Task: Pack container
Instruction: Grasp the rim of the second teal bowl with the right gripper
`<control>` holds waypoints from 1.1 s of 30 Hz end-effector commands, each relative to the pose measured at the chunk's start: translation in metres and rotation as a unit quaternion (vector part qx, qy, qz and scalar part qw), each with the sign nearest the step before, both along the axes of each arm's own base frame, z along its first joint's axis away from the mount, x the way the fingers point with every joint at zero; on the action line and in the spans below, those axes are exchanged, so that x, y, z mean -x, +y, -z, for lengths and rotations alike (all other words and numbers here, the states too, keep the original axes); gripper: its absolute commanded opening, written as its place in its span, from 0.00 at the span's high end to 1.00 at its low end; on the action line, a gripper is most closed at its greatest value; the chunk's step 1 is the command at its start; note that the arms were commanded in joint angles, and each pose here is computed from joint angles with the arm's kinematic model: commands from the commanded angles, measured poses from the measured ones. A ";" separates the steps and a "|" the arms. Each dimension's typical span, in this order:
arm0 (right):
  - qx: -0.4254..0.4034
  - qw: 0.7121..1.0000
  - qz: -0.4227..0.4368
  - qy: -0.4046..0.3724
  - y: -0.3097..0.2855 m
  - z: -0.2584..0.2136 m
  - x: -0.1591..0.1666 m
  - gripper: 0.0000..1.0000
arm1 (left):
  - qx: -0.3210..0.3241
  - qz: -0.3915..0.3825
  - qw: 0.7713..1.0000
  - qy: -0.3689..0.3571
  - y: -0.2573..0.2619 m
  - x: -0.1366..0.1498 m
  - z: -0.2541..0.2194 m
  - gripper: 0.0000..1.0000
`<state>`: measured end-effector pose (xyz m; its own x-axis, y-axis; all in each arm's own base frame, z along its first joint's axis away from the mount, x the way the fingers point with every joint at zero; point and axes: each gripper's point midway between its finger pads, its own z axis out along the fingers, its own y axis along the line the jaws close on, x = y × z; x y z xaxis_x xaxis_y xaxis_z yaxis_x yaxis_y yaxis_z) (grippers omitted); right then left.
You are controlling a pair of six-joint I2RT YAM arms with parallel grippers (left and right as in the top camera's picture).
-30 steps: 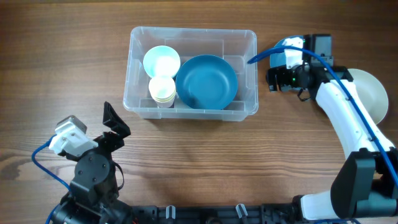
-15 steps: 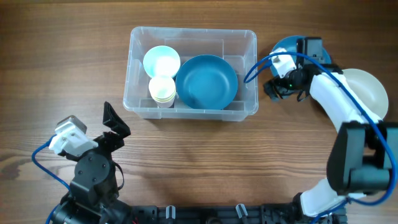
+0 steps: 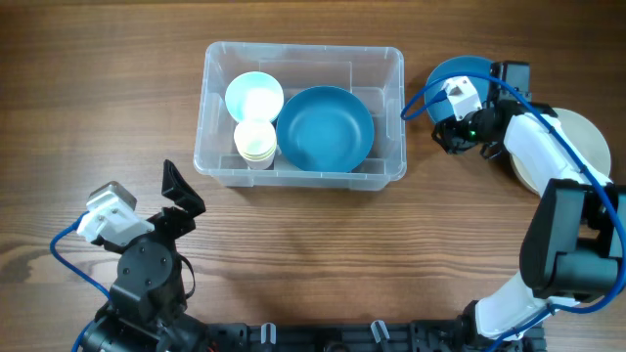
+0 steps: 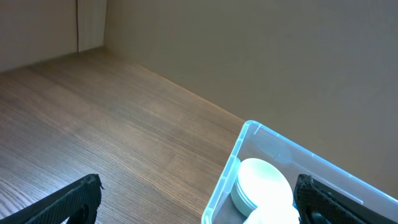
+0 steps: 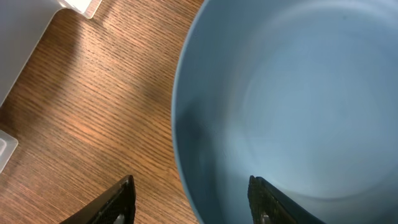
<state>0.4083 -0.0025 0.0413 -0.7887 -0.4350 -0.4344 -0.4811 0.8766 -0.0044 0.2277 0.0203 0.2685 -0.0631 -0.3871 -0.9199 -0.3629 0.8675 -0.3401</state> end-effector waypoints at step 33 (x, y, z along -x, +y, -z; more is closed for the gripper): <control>-0.034 0.998 0.045 0.012 -0.005 0.023 -0.009 0.96 | 0.004 -0.010 1.000 -0.004 0.004 0.002 -0.001 0.00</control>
